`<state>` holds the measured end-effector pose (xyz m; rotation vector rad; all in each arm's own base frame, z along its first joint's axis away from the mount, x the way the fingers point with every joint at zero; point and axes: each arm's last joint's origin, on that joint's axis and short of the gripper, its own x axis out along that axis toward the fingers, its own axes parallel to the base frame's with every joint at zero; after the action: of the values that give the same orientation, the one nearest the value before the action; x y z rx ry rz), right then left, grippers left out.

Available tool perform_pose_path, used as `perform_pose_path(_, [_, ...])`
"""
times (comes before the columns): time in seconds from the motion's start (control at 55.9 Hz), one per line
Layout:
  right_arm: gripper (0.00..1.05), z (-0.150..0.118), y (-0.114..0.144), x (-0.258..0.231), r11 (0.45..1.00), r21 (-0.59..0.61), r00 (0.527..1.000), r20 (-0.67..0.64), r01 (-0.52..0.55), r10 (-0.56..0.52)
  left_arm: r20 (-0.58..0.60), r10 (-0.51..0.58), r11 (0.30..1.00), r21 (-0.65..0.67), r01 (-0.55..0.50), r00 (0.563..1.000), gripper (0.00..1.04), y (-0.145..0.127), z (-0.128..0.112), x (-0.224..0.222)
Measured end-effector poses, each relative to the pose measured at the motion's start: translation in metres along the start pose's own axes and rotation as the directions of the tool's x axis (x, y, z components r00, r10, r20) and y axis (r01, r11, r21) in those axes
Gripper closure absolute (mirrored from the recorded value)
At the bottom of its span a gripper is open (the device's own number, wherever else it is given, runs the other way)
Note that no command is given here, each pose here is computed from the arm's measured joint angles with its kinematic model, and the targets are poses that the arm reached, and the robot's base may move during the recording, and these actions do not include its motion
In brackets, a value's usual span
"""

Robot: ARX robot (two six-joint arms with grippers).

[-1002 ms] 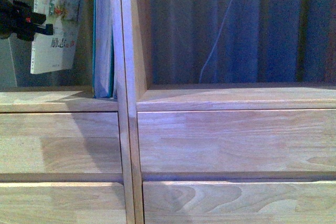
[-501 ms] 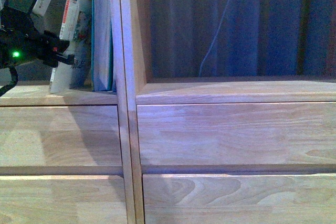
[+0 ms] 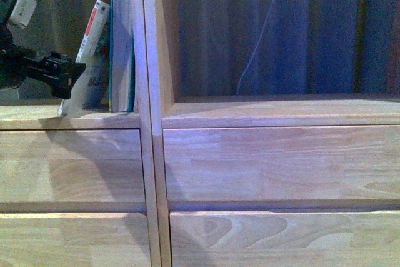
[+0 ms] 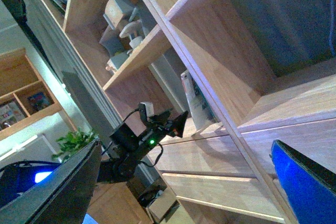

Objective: Organize books on shelf

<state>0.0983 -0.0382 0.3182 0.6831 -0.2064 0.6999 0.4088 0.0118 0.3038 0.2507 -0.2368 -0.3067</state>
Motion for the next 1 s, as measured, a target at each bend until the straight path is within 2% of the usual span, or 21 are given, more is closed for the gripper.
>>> perform_pose_path(0.089, [0.07,0.000,0.000,0.000,1.000,-0.007,1.000,0.003,-0.001,0.001,0.009,0.005,0.999,-0.053,-0.005,1.000,0.07,-0.004,0.008,-0.024])
perform_pose_path(0.179, [0.07,0.000,-0.001,0.000,1.000,-0.018,1.000,0.013,0.016,-0.016,-0.037,0.058,0.988,-0.144,-0.063,0.998,0.07,-0.005,0.018,-0.054])
perform_pose_path(0.268, [0.07,-0.003,-0.004,-0.003,0.995,-0.030,0.995,0.039,0.091,-0.090,-0.114,0.092,0.952,-0.283,-0.121,0.989,0.07,0.000,0.026,-0.089])
perform_pose_path(0.34, [0.07,-0.007,-0.006,-0.005,0.979,-0.088,0.982,0.067,0.183,-0.178,-0.136,0.101,0.916,-0.373,-0.146,0.986,0.07,0.002,0.033,-0.118])
perform_pose_path(0.43, [0.07,-0.016,-0.011,-0.009,0.930,-0.188,0.948,0.096,0.316,-0.303,-0.151,0.090,0.880,-0.452,-0.150,0.984,0.07,-0.004,0.043,-0.157])
perform_pose_path(0.483, [0.07,-0.024,-0.014,-0.011,0.866,-0.313,0.920,0.110,0.390,-0.375,-0.152,0.061,0.864,-0.486,-0.129,0.986,0.07,-0.012,0.049,-0.181])
perform_pose_path(0.501, [0.07,-0.026,-0.015,-0.011,0.859,-0.316,0.915,0.111,0.402,-0.387,-0.156,0.056,0.863,-0.489,-0.127,0.986,0.07,-0.015,0.051,-0.187])
perform_pose_path(0.573, [0.08,-0.037,-0.020,-0.013,0.760,-0.448,0.874,0.118,0.470,-0.471,-0.240,0.167,0.872,-0.417,-0.257,0.956,0.17,-0.034,0.052,-0.215])
perform_pose_path(0.626, [0.17,-0.049,-0.023,-0.016,0.674,-0.501,0.807,0.091,0.543,-0.583,-0.279,0.227,0.883,-0.344,-0.318,0.933,0.26,-0.051,0.046,-0.234])
perform_pose_path(0.698, [0.29,-0.064,-0.028,-0.020,0.613,-0.551,0.758,0.055,0.566,-0.650,-0.264,0.269,0.902,-0.268,-0.338,0.926,0.40,-0.068,0.036,-0.252])
perform_pose_path(0.823, [0.50,-0.081,-0.033,-0.024,0.576,-0.603,0.746,0.048,0.552,-0.665,-0.269,0.273,0.913,-0.231,-0.337,0.924,0.62,-0.082,0.018,-0.262])
perform_pose_path(1.002, [0.79,-0.098,-0.039,-0.027,0.562,-0.625,0.745,0.047,0.541,-0.665,-0.273,0.269,0.917,-0.220,-0.332,0.924,0.92,-0.096,0.000,-0.271])
